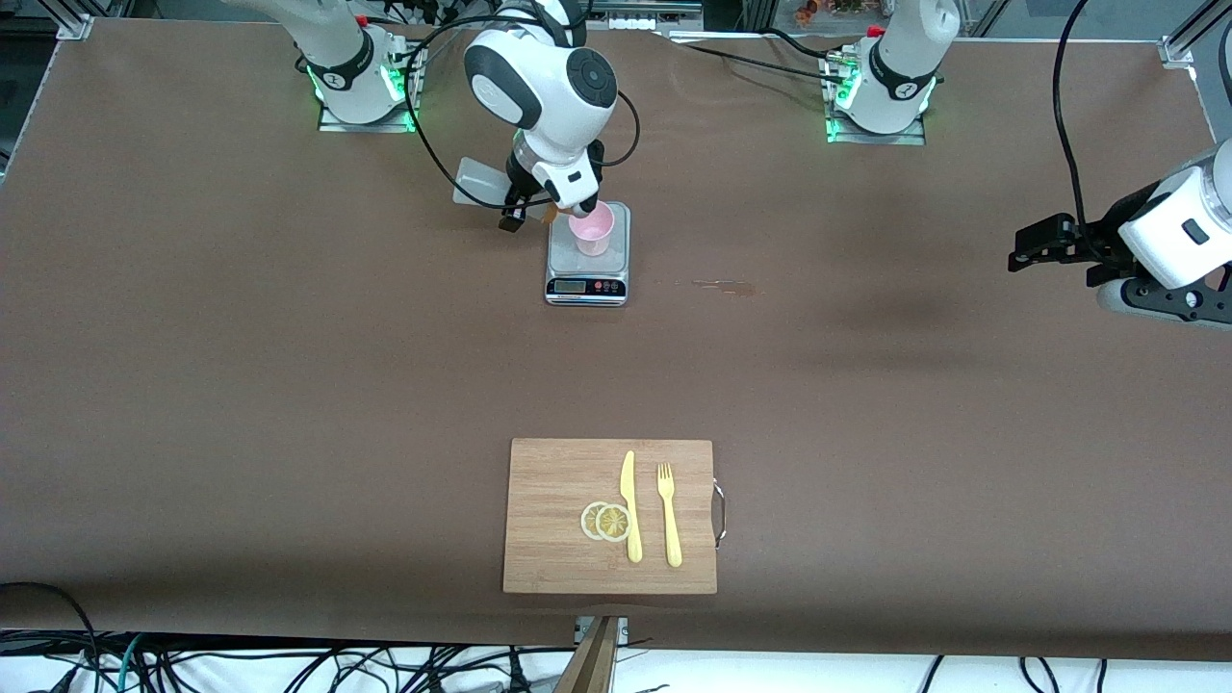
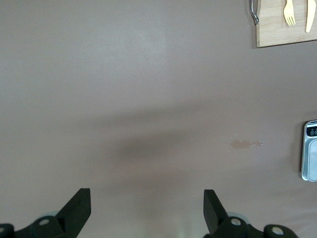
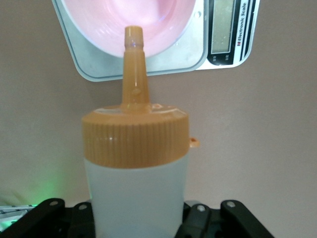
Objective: Add sauce to pink cup with both arms
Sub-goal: 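Tilt the bottle nozzle over the pink cup with the right gripper, then move the squeeze bottle back from the cup with the right gripper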
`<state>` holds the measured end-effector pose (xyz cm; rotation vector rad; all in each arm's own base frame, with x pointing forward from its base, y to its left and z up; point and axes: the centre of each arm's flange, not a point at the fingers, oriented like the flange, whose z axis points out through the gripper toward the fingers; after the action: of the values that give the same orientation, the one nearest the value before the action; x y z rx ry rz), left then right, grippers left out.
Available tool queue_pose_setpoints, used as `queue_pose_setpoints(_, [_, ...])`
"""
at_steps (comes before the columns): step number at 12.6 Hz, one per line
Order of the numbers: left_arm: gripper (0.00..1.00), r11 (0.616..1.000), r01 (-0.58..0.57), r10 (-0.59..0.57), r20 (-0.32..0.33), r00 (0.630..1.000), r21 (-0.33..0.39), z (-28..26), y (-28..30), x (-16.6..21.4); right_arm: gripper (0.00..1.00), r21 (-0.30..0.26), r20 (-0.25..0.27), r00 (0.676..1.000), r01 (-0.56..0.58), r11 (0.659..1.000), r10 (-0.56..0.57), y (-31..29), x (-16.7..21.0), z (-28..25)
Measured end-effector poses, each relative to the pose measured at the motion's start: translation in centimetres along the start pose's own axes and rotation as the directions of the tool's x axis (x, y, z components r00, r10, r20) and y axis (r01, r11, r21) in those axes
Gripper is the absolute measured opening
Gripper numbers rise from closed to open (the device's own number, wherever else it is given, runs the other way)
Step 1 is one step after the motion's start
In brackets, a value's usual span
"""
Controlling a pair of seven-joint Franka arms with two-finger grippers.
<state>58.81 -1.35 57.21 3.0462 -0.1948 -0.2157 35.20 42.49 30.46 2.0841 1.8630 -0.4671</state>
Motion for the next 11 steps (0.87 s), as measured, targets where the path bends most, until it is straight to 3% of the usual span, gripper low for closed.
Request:
queue_pose_setpoints(5, [1.0,1.0,0.0,0.0,0.0,1.0,0.0,0.0,0.0,0.0,0.21,-0.01,-0.026,1.0,-0.017,1.0,0.017,0.9,0.0,-1.5])
queue_pose_setpoints(7, [1.0,1.0,-0.001,0.001,0.0,1.0,0.0,0.0,0.0,0.0,0.21,0.036,-0.053,0.998,-0.041,0.999,0.043,2.3,-0.9,-1.7])
queue_pose_setpoints(11, [1.0,1.0,-0.002,0.002,0.0,1.0,0.0,0.0,0.1,0.0,0.21,0.167,-0.211,0.975,-0.036,0.985,0.071,8.6,-5.8,-4.2])
